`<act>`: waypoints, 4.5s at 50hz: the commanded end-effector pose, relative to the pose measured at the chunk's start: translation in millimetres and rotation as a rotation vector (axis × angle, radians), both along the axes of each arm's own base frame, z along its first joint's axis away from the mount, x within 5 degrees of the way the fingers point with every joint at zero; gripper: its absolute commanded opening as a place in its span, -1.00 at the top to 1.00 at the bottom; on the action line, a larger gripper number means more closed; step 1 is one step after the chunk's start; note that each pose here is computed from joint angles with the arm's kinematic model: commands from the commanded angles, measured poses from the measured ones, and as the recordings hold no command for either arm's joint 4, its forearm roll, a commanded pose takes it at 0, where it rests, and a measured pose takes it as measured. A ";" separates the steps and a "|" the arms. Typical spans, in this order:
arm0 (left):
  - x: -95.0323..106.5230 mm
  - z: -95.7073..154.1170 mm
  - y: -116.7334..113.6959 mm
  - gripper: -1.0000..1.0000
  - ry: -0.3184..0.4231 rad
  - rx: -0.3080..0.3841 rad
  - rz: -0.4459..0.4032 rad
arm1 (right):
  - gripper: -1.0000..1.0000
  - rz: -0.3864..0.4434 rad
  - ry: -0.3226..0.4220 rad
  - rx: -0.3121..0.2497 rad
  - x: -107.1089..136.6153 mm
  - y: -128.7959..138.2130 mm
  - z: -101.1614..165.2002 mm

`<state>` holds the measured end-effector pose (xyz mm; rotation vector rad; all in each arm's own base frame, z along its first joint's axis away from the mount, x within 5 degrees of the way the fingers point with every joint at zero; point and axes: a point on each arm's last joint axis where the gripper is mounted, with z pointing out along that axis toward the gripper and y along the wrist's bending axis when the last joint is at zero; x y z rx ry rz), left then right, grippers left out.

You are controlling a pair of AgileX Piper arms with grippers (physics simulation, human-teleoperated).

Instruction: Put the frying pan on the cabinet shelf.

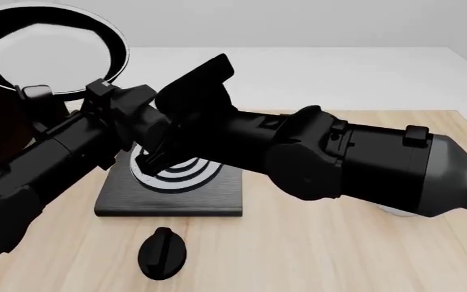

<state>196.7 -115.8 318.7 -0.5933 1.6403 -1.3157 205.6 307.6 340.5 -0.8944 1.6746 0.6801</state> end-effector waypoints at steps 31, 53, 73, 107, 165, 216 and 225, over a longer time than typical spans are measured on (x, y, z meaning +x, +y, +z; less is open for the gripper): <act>8.1 7.5 27.9 1.00 -0.067 0.048 0.108 | -1.00 -0.307 -0.265 0.206 -49.9 -185.4 106.0; 18.3 11.4 67.2 1.00 -0.088 0.009 0.292 | -1.00 -0.602 -0.271 0.293 -103.7 -267.4 76.1; 58.2 3.0 93.7 1.00 -0.040 -0.126 0.422 | -1.00 -0.638 -0.241 0.273 -112.4 -274.4 61.4; 111.7 -8.3 136.0 1.00 -0.061 -0.239 0.564 | -1.00 -0.686 -0.201 0.311 -122.6 -281.9 49.2; 169.5 -4.6 191.9 1.00 -0.099 -0.209 0.704 | -1.00 -0.728 -0.180 0.325 -133.5 -288.3 41.2; 184.1 -88.3 234.3 1.00 -0.007 -0.296 0.805 | -1.00 -0.746 -0.154 0.319 -130.5 -288.6 28.1; 181.3 -90.9 235.3 1.00 -0.002 -0.298 0.810 | -1.00 -0.748 -0.154 0.319 -131.4 -289.0 27.7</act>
